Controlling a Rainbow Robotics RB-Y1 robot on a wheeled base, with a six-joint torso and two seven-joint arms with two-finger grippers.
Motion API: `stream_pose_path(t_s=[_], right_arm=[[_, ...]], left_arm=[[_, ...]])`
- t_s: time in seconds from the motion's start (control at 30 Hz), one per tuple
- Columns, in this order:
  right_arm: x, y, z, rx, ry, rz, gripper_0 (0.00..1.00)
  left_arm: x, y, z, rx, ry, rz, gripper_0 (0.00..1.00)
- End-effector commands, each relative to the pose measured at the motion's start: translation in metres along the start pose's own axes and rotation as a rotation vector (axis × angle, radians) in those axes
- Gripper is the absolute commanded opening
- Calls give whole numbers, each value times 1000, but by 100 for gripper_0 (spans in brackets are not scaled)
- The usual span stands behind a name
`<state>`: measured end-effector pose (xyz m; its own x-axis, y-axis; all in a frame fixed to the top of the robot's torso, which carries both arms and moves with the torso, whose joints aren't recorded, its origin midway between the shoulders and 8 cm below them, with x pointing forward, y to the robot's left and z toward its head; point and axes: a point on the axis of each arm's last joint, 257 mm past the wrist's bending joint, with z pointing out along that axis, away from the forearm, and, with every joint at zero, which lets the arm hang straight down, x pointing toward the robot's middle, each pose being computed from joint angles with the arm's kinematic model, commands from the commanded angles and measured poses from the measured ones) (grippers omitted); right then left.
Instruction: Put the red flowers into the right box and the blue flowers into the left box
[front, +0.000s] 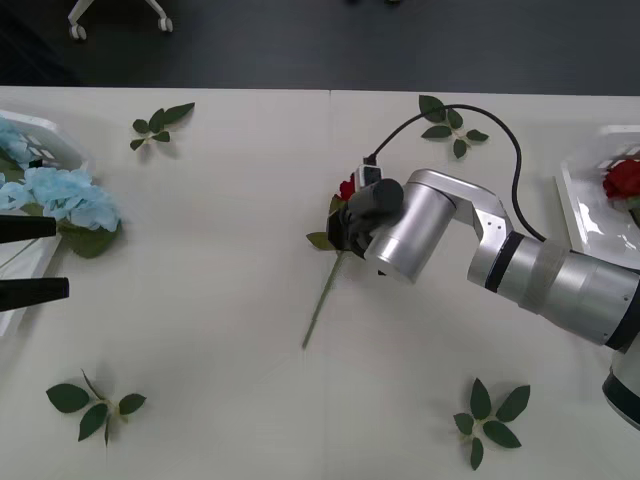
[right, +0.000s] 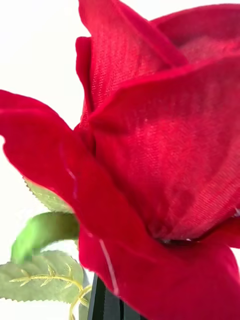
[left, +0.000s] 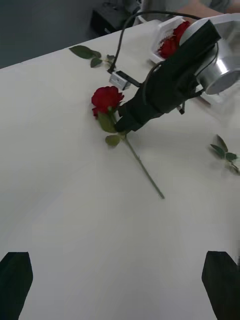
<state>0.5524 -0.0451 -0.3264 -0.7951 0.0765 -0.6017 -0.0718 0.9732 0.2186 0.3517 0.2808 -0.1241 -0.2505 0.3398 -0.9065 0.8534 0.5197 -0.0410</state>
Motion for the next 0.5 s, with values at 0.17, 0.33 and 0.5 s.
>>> stream_pose_path(t_s=[0.17, 0.33, 0.5], right_arm=[[7, 24, -15, -82, 21, -34, 0], [-16, 28, -51, -149, 17, -16, 0], [-37, 25, -96, -183, 20, -21, 0]], left_arm=[[-18, -26, 15, 82, -77, 140, 100], [-23, -35, 22, 121, -92, 161, 100], [-26, -38, 20, 133, -73, 215, 100]])
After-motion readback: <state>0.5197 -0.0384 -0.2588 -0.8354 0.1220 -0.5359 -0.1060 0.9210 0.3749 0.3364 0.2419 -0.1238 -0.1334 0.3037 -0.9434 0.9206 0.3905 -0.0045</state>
